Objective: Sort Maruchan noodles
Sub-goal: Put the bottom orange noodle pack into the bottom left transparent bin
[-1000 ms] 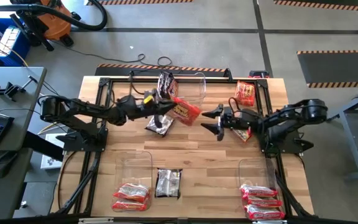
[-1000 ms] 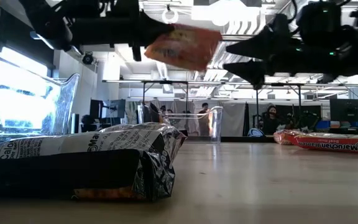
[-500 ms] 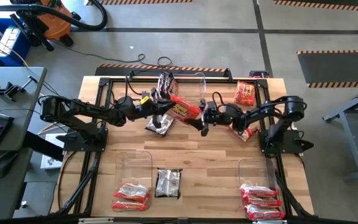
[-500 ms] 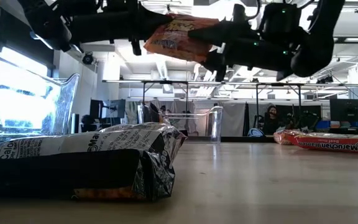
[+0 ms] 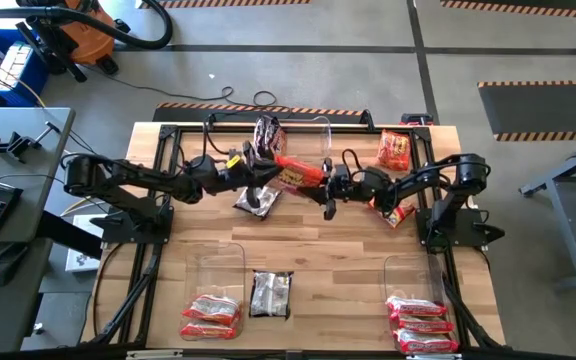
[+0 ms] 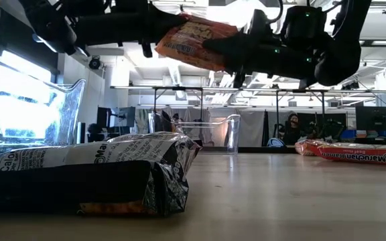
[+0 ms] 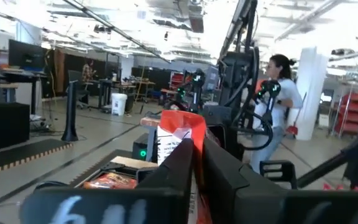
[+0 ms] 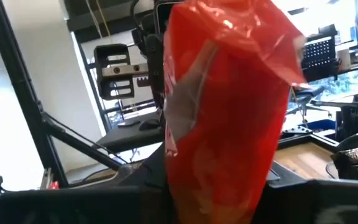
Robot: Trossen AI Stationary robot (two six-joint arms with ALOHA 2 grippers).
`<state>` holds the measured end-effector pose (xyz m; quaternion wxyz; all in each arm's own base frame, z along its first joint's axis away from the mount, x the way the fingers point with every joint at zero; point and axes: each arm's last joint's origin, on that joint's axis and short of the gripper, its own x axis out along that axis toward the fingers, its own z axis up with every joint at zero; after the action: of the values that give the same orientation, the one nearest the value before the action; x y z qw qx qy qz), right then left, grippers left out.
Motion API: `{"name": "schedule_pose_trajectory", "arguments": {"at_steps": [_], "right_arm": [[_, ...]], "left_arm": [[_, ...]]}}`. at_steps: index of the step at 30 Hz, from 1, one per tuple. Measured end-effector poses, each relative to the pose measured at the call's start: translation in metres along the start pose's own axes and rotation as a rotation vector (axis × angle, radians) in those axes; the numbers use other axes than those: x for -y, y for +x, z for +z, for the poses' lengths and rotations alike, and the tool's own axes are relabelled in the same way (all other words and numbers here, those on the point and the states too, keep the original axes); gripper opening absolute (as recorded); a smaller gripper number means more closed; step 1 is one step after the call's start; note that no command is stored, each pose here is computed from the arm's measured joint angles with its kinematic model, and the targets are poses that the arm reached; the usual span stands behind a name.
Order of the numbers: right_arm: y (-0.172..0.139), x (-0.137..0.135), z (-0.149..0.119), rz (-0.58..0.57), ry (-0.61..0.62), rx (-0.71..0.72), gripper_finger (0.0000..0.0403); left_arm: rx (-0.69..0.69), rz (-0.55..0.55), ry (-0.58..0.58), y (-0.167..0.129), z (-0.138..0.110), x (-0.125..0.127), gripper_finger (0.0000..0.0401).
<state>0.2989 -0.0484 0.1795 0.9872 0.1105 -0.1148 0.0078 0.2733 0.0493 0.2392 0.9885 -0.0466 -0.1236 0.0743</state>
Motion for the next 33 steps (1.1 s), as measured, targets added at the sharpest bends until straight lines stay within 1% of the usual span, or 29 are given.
{"name": "schedule_pose_trajectory", "arguments": {"at_steps": [3,4,7,10,12,16,20,24,25,29,33], "right_arm": [[0.0,0.0,-0.002,0.011,-0.008,-0.02,0.0087],[0.0,0.0,-0.003,0.007,-0.016,-0.036,0.0087],[-0.001,0.001,-0.006,-0.012,-0.041,-0.118,0.0087],[-0.003,0.0,-0.005,-0.029,-0.073,-0.217,0.0091],[-0.006,-0.002,-0.004,-0.034,-0.097,-0.301,0.0092],[-0.003,-0.013,-0.002,-0.008,-0.164,-0.445,0.0089],[0.012,-0.028,-0.001,0.029,-0.219,-0.556,0.0089],[0.024,-0.043,0.0,0.003,-0.296,-0.623,0.009],[0.025,-0.046,0.0,0.001,-0.308,-0.635,0.009],[0.028,-0.055,0.002,0.007,-0.324,-0.633,0.009],[0.029,-0.058,0.002,0.012,-0.333,-0.632,0.009]], "left_arm": [[-0.046,-0.003,0.006,-0.003,0.004,0.002,0.0047],[-0.085,0.005,0.006,-0.005,0.005,0.002,0.0055],[-0.249,0.057,0.009,-0.012,0.012,0.002,0.008],[-0.405,0.096,0.037,-0.02,0.026,0.005,0.0105],[-0.498,0.094,0.043,-0.024,0.034,0.009,0.0119],[-0.646,0.045,0.066,-0.025,0.044,0.024,0.0145],[-0.732,-0.019,0.12,-0.014,0.046,0.042,0.0168],[-0.78,-0.049,0.133,0.004,0.051,0.055,0.019],[-0.813,-0.05,0.138,0.008,0.05,0.058,0.0196],[-0.959,-0.042,0.137,0.025,0.047,0.065,0.022],[-1.046,-0.048,0.169,0.041,0.042,0.071,0.0238]]}}
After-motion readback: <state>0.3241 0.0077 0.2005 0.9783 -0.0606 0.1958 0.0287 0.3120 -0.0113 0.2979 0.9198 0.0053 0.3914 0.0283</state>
